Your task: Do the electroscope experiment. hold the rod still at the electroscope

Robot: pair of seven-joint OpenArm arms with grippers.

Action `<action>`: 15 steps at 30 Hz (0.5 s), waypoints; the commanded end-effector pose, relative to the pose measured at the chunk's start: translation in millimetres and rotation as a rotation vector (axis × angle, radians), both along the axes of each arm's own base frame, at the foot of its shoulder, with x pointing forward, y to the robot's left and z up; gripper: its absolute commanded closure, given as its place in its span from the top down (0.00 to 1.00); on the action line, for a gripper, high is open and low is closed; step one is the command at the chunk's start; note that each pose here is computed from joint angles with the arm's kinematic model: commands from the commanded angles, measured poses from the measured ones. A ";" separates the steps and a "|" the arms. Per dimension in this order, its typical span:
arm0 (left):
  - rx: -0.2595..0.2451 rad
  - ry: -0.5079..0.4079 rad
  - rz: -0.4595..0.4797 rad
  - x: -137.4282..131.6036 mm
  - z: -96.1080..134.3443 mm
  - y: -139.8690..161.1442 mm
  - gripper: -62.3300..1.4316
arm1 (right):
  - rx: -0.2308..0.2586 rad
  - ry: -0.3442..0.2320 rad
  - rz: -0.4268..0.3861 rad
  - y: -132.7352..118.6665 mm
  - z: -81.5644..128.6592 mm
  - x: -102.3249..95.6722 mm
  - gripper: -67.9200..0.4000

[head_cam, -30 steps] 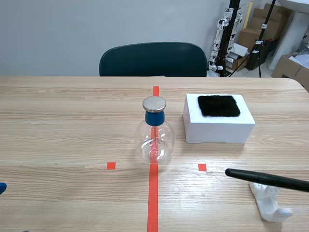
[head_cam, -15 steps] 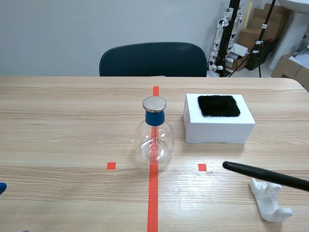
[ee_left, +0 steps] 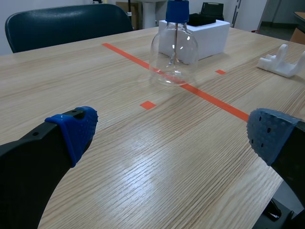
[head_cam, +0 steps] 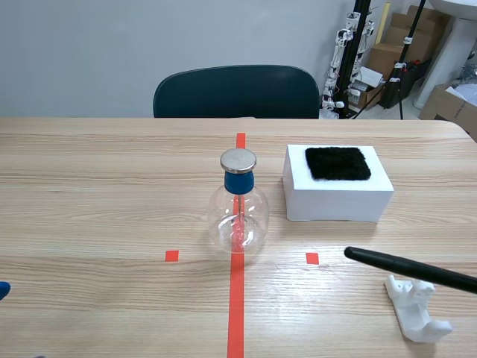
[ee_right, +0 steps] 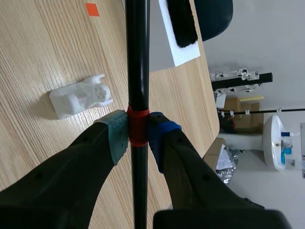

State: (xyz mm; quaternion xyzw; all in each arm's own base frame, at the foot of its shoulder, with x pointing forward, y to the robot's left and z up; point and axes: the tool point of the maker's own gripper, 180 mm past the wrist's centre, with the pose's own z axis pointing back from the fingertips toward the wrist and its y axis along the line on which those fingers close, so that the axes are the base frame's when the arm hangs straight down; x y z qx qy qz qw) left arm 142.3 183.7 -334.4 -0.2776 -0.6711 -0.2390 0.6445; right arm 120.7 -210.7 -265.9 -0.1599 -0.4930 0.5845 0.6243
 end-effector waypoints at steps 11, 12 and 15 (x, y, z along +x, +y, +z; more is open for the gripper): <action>-0.036 -0.046 0.004 0.4 12.0 1.6 1.00 | -0.001 -0.029 0.008 2.5 7.5 7.0 0.01; -0.036 -0.046 0.004 0.4 12.0 1.6 1.00 | -0.001 -0.029 0.008 2.4 7.4 7.0 0.01; -0.036 -0.046 0.004 0.4 12.0 1.6 1.00 | -0.001 -0.029 0.008 2.4 7.4 7.0 0.01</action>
